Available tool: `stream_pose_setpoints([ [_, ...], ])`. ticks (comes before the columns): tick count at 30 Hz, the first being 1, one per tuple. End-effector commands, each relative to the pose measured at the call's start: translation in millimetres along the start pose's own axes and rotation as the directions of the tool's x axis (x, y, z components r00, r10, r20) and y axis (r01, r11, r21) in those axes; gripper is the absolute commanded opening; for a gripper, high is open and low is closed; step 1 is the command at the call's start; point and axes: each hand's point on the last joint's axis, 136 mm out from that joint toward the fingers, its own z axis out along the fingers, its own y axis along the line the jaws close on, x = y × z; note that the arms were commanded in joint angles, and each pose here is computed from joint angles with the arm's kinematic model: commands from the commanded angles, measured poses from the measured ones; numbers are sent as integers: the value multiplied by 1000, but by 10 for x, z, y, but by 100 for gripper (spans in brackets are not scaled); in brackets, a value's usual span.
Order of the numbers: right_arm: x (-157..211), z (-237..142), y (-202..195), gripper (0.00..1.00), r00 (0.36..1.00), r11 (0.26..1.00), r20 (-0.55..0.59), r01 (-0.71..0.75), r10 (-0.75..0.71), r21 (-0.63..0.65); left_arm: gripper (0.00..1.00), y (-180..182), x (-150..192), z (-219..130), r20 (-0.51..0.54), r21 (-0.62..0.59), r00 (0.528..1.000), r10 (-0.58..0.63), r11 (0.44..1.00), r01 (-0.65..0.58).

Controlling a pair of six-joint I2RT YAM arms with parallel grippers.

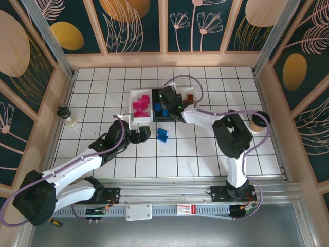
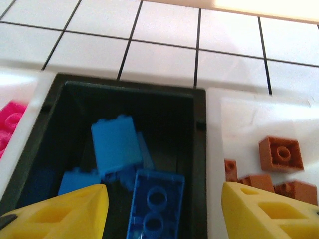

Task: Sort the legos into containers by color
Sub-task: Place the lego in the container, then pick up the lego from the center of the table.

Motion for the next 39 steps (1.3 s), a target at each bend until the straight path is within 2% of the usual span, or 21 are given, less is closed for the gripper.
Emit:
stream_pose_setpoints([
  [1,-235,-515,155,64,991,984,104,-67,85,-163,99,-18,10,10,-13,6,1000,13,1000,-13],
  [5,118,-788,306,66,994,932,26,-88,104,-352,99,4,-44,-20,10,-10,1000,13,1000,-13],
  [11,787,-917,466,70,991,874,-126,-94,38,-476,99,18,-45,-47,14,-15,1000,13,1000,-13],
  [15,1126,-868,509,71,979,877,-202,-91,-7,-471,99,57,-12,-38,9,-28,1000,5,1000,-5],
  [24,1613,-898,573,71,956,868,-278,-58,-93,-493,99,87,-12,-44,13,-43,1000,4,999,-3],
  [34,1770,-791,710,61,933,854,-297,19,-202,-520,99,119,15,-17,6,-56,1000,2,998,-1],
  [39,1851,-747,741,58,917,866,-303,83,-260,-492,99,117,9,-17,5,-57,1000,4,998,-4],
])
